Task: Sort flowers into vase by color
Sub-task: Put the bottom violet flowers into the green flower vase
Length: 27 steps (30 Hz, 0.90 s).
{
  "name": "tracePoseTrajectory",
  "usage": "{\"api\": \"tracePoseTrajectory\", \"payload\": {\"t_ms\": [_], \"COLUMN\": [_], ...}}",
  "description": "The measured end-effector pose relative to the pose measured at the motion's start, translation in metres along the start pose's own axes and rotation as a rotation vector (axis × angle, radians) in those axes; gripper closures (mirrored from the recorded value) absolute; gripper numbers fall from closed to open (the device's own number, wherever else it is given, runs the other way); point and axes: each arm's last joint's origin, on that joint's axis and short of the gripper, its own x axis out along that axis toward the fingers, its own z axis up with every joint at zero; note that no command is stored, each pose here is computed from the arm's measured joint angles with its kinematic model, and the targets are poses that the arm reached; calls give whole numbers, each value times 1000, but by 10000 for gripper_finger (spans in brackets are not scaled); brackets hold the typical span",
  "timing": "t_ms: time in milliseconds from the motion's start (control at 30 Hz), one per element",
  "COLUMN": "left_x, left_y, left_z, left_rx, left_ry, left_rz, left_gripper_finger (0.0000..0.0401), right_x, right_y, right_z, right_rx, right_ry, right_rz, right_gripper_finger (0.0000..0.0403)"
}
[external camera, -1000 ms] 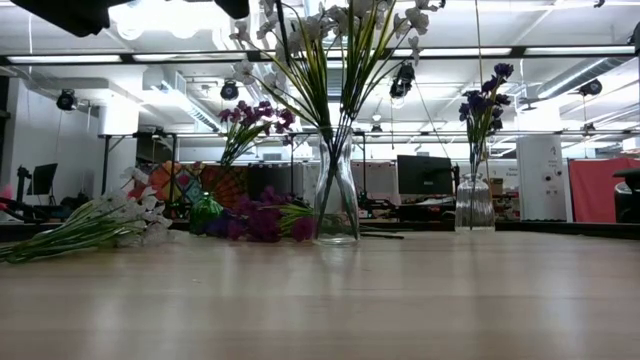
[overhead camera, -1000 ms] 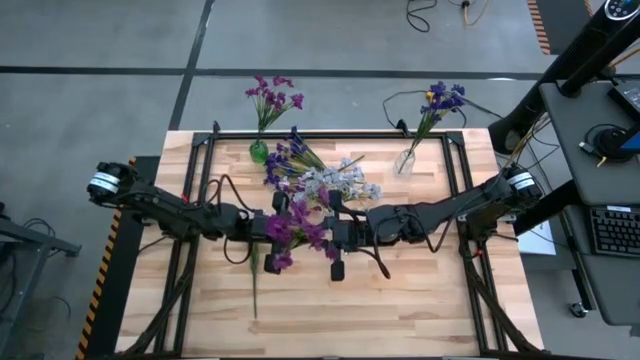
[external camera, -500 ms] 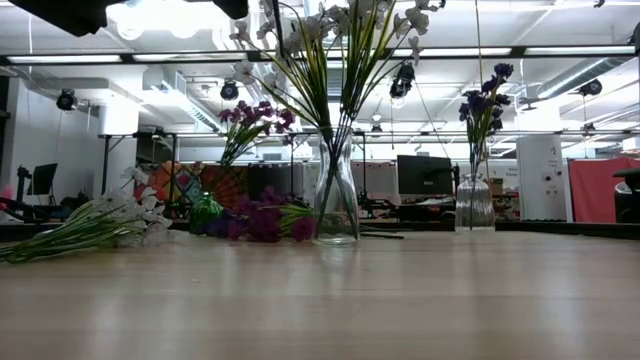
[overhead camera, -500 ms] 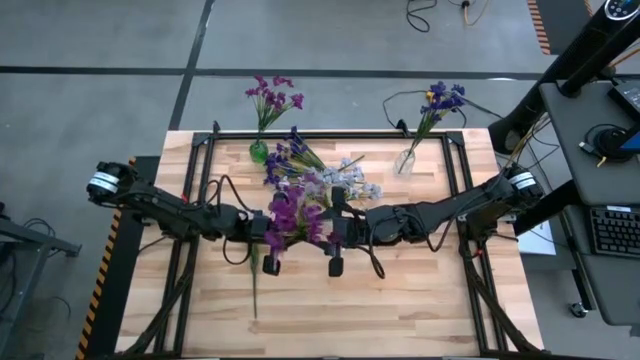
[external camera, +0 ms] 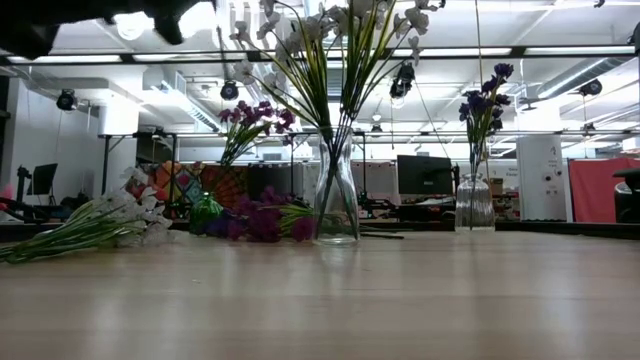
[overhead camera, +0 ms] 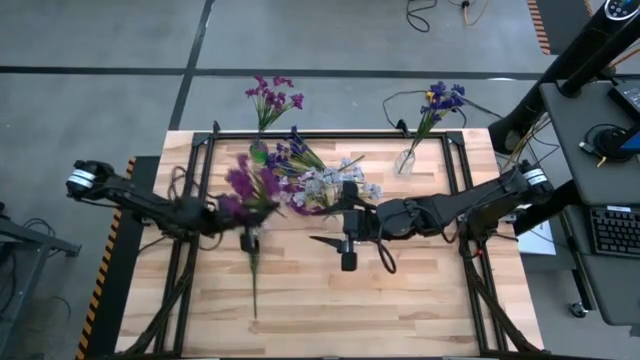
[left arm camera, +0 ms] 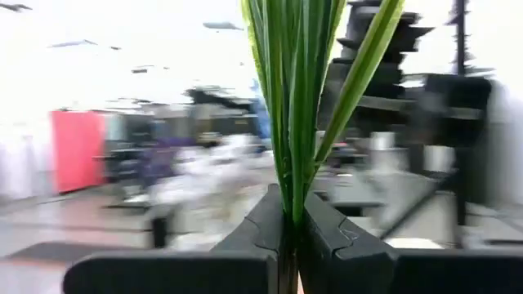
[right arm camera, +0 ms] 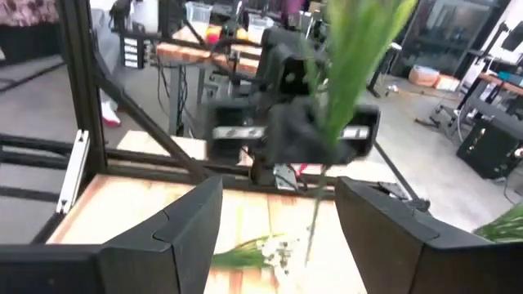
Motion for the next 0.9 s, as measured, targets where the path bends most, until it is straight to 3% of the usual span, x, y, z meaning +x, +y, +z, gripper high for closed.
{"api": "tracePoseTrajectory", "payload": {"t_ms": [267,667,900], "left_x": [-31,-30,-30], "left_y": [28,67,100], "left_z": [15,19,16], "left_rx": [130,213,161], "left_ry": [54,255,243], "left_rz": [339,411,452], "left_gripper_finger": [401,401,401], "right_x": [-14,-17,-16], "right_y": [-6,-9,-10], "right_z": [5,6,5], "right_rx": [-11,-25,-25], "right_ry": [28,35,42], "right_rz": [3,-2,-3], "right_gripper_finger": [170,170,170]}}
